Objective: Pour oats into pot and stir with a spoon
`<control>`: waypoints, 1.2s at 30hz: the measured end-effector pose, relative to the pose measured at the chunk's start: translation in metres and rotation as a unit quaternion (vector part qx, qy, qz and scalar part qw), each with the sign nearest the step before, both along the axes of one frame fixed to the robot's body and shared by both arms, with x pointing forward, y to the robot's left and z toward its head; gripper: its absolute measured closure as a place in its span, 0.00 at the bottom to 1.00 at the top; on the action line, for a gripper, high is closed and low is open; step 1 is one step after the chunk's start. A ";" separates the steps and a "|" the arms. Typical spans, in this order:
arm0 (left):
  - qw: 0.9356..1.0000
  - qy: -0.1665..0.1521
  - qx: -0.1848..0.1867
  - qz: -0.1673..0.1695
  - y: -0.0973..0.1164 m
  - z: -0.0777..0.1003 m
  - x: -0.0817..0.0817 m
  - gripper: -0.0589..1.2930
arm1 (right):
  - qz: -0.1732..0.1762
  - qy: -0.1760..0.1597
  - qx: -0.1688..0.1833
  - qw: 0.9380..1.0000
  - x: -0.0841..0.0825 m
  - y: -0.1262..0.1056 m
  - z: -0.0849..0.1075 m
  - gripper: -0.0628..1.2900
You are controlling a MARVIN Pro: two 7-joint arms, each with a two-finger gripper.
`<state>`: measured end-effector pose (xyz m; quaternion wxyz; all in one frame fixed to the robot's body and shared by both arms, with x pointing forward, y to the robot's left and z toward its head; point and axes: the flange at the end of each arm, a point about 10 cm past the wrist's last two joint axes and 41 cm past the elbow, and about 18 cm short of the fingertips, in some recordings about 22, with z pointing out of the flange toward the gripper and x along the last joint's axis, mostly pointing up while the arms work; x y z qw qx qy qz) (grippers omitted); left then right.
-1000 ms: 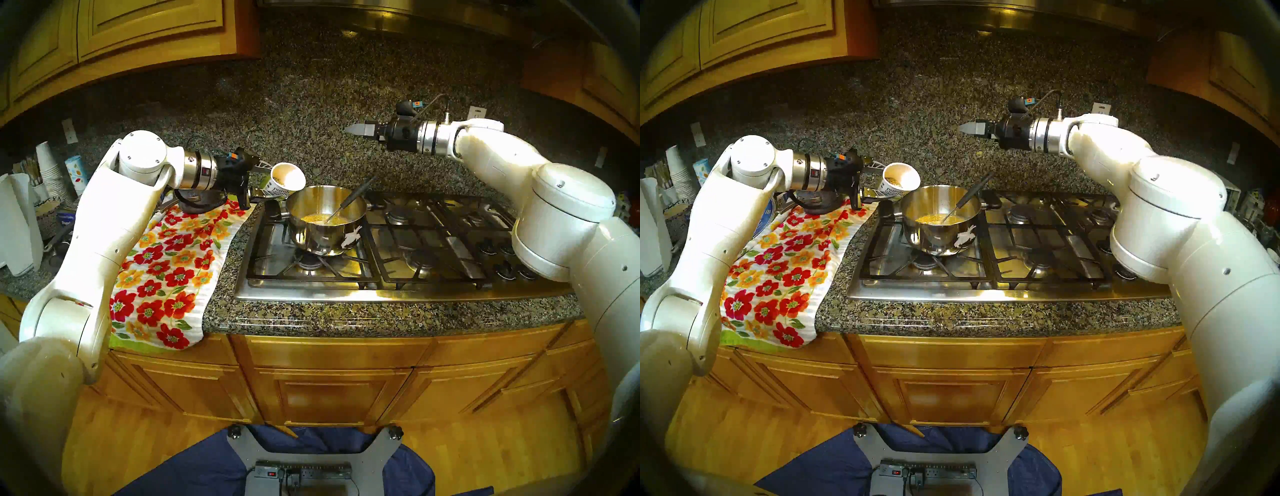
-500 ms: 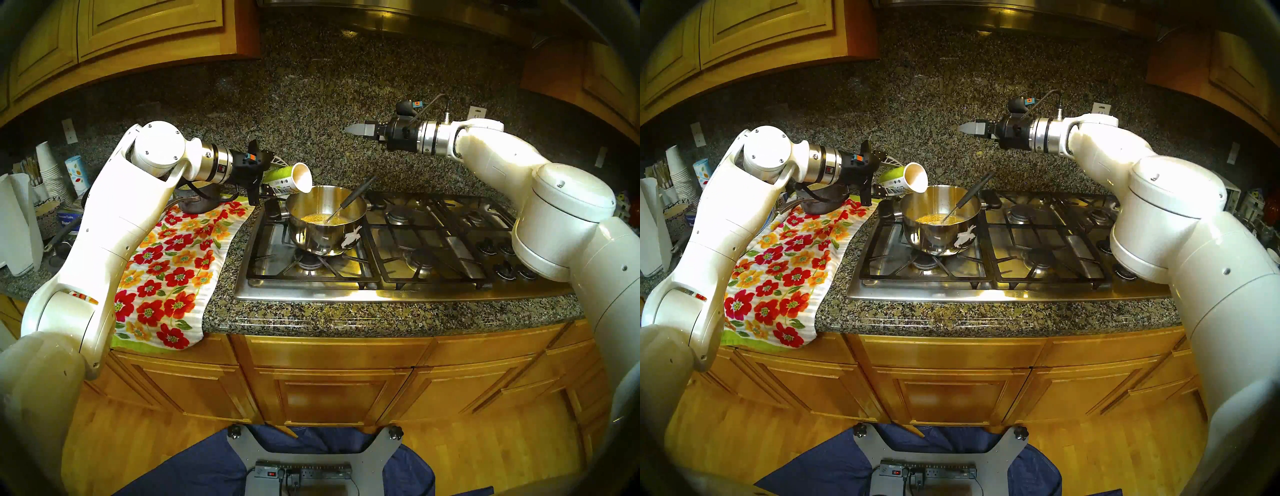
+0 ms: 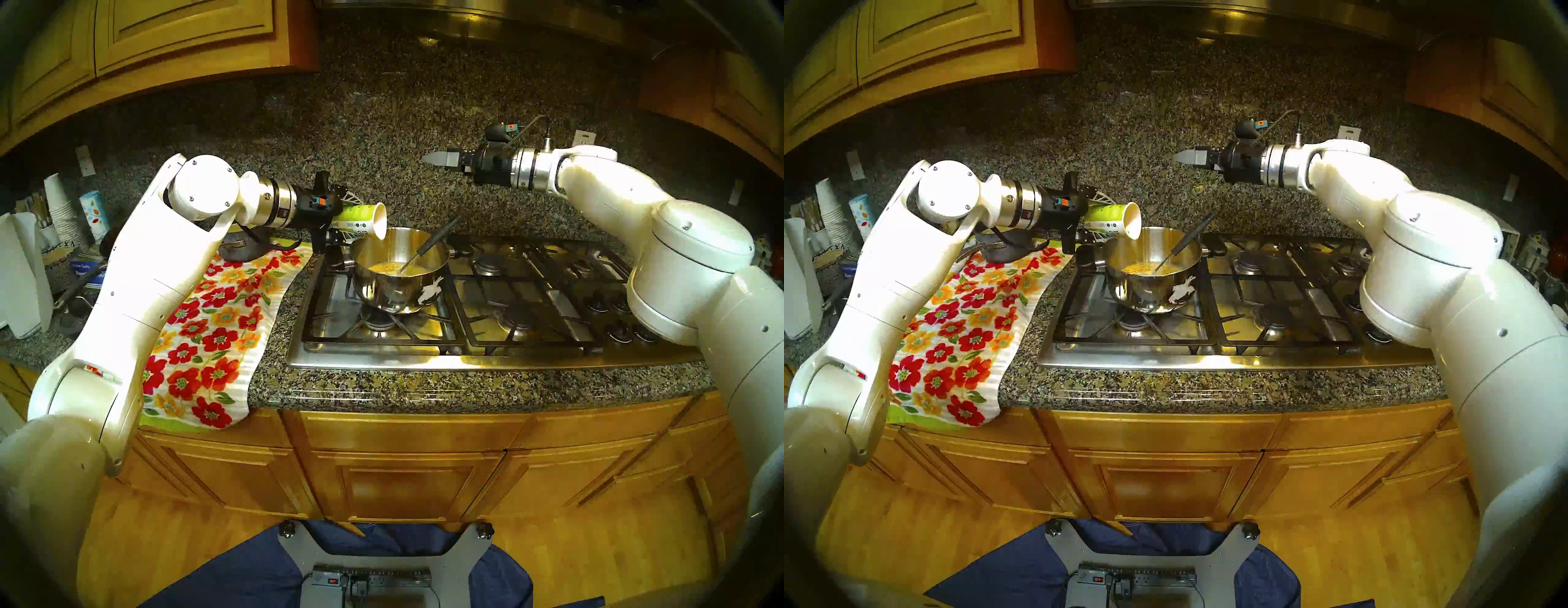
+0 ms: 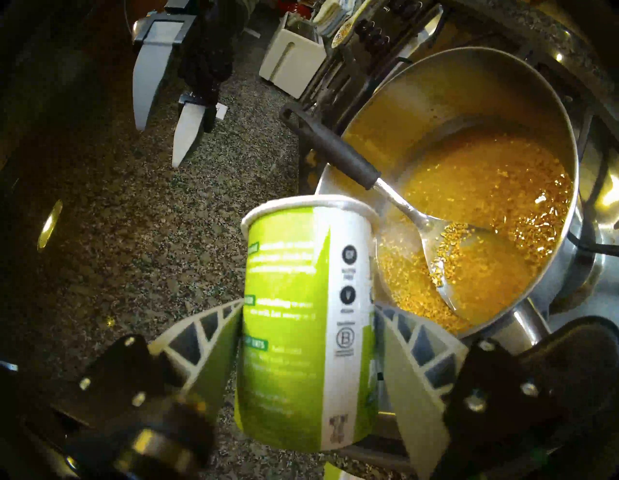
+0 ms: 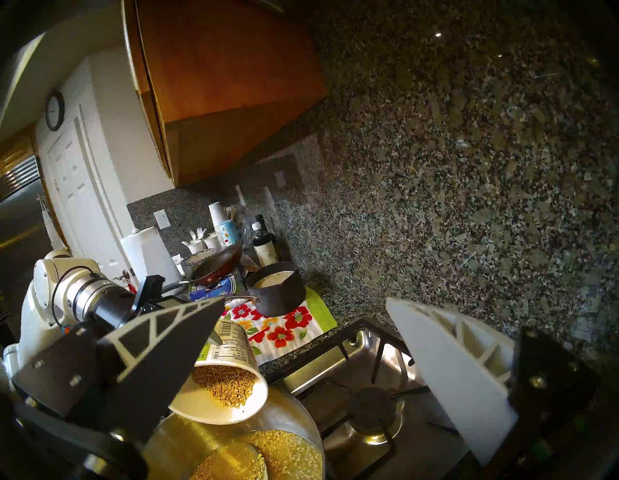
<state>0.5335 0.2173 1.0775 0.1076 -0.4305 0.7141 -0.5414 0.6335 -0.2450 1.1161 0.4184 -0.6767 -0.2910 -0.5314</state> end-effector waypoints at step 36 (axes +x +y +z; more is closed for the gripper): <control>0.975 -0.186 0.120 -0.024 -0.007 -0.015 -0.033 0.40 | 0.000 0.000 0.000 1.000 0.000 0.000 0.000 0.03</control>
